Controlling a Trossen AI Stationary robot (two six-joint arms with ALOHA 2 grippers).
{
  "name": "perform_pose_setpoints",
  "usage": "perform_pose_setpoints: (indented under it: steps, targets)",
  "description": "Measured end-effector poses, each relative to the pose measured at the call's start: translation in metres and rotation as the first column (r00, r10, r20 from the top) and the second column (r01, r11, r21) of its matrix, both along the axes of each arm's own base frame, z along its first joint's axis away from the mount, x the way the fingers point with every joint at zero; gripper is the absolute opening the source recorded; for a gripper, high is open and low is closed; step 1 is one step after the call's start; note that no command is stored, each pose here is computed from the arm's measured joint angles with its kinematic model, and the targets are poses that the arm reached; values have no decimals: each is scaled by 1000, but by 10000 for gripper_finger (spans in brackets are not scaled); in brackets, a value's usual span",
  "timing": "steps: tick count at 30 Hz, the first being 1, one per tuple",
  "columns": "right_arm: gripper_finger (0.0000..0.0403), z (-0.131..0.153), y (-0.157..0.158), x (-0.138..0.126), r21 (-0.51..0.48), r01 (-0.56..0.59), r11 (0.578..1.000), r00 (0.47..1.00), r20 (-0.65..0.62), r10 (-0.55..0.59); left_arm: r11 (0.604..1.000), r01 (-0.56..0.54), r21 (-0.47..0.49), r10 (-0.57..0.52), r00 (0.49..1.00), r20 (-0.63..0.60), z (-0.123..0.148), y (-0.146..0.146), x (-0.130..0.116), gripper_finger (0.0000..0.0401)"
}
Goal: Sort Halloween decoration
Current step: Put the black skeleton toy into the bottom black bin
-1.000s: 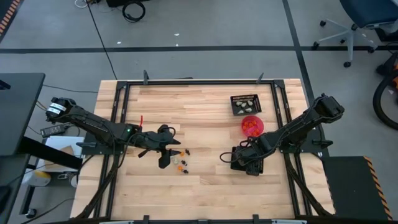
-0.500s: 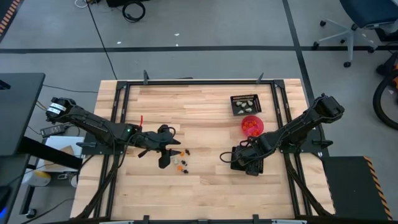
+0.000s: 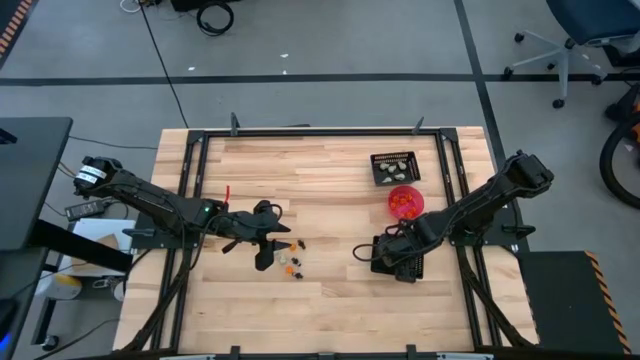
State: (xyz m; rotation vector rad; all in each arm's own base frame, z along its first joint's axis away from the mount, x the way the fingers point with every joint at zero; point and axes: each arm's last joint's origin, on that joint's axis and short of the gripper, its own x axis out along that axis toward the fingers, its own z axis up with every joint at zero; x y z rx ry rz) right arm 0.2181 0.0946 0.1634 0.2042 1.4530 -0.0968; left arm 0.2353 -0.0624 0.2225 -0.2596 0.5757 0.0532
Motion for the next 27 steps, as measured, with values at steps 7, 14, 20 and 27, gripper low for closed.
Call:
perform_pose_setpoints:
  steps: [7, 14, 20, 27]
  targets:
    - [122, 23, 2, 8, -19, 5, 1000, 1000, -9, -5, 1000, 0, -1, 0, 1000, 4, 0, 0, 0, 192]
    - [122, 48, -1, 15, -27, 23, 999, 999, -27, -23, 1000, 0, -1, 0, 1000, 4, 0, 0, 0, 192]
    - [122, 73, -2, 30, -45, 4, 999, 998, 60, -2, 1000, 0, -1, 0, 1000, 4, 0, 0, 0, 192]
    - [122, 80, 5, 66, -122, -92, 988, 990, 99, 104, 999, -28, 18, 27, 1000, 9, 0, 1, 0, 192]
